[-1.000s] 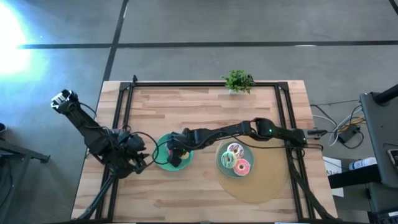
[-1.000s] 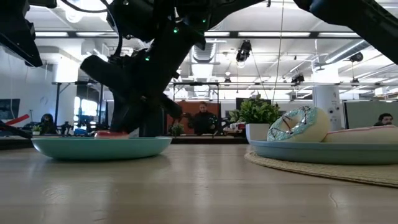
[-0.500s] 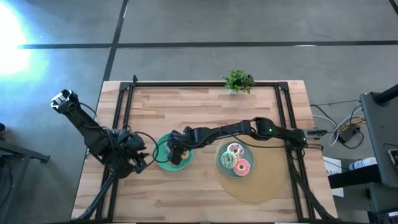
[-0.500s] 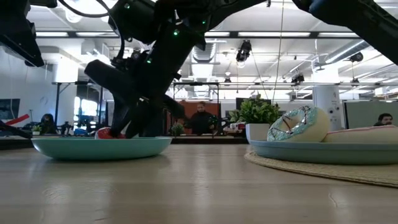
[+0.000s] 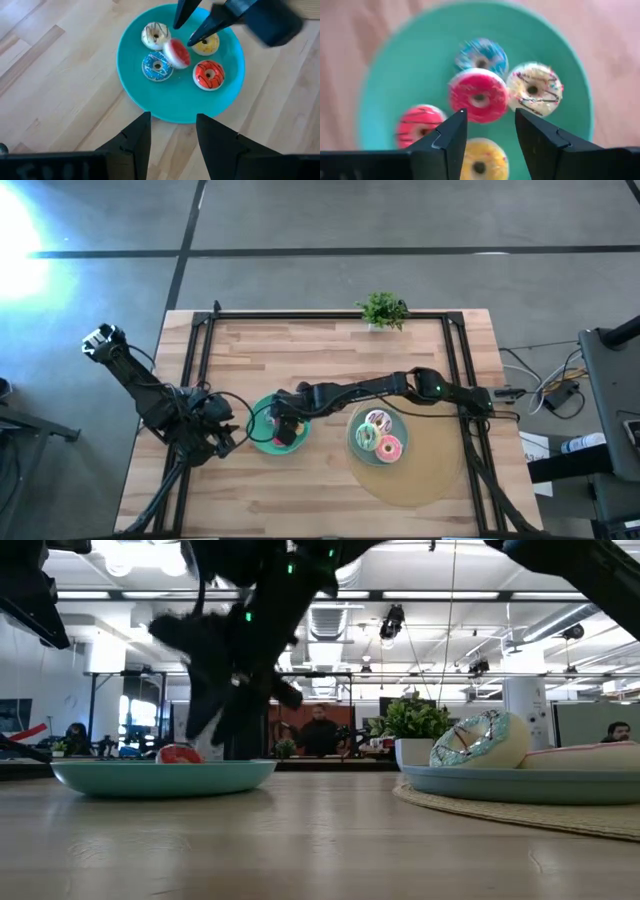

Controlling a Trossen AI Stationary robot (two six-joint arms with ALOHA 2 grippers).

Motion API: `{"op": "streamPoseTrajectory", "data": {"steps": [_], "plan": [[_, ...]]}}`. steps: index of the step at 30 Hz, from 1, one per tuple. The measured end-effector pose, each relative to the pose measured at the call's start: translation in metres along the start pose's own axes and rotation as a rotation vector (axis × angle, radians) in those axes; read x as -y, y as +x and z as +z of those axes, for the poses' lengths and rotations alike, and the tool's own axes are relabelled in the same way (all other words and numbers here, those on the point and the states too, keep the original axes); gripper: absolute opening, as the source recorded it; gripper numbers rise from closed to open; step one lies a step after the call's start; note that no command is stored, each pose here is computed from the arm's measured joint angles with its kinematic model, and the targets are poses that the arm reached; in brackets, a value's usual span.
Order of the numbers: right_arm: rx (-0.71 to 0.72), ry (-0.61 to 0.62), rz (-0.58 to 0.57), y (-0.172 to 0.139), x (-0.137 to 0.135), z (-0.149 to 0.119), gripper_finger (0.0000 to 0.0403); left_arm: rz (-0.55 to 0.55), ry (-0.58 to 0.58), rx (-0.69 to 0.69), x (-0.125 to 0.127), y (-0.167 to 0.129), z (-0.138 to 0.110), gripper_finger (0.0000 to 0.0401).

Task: Pick & Place donuts
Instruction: Put the small red donut on the light blue plate, then return to Home Position

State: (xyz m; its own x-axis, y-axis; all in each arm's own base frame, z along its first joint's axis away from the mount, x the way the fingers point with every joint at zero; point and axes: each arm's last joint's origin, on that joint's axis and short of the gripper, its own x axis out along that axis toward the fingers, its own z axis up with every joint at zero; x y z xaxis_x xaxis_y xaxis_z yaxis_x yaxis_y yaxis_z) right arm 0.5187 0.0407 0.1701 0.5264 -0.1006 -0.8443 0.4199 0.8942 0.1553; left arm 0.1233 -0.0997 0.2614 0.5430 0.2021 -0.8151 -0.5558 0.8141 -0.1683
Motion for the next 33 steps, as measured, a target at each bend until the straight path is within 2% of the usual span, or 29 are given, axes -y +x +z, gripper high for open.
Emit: {"op": "streamPoseTrajectory", "data": {"steps": [4, 10, 17, 20, 23, 29, 31, 33], "plan": [[0.041, -0.04, 0.033, -0.022, -0.006, 0.008, 0.0163, 0.01, 0.004, 0.015, -0.001, 0.0, 0.0, 0.0131], [0.02, -0.088, 0.042, -0.041, -0.01, 0.007, 0.0167, 0.021, 0.006, 0.046, -0.001, 0.0, 0.001, 0.0131], [0.004, -0.157, 0.039, -0.095, -0.025, -0.005, 0.0156, 0.051, -0.003, 0.085, -0.005, 0.009, 0.001, 0.0131], [-0.034, -0.176, -0.073, -0.111, -0.023, -0.025, 0.015, 0.042, -0.003, 0.092, -0.006, 0.018, 0.003, 0.0131], [-0.091, -0.144, -0.147, -0.124, -0.014, -0.054, 0.0144, -0.038, 0.01, 0.075, -0.001, 0.028, 0.01, 0.0131], [-0.069, -0.044, -0.106, -0.176, 0.007, -0.101, 0.0132, -0.275, 0.106, 0.07, 0.011, 0.041, 0.032, 0.0131], [-0.075, -0.009, -0.103, -0.198, 0.018, -0.111, 0.0129, -0.318, 0.12, 0.089, 0.011, 0.043, 0.041, 0.0131], [-0.06, 0.03, -0.089, -0.222, 0.031, -0.118, 0.0126, -0.303, 0.106, 0.112, 0.007, 0.045, 0.051, 0.0131]]}}
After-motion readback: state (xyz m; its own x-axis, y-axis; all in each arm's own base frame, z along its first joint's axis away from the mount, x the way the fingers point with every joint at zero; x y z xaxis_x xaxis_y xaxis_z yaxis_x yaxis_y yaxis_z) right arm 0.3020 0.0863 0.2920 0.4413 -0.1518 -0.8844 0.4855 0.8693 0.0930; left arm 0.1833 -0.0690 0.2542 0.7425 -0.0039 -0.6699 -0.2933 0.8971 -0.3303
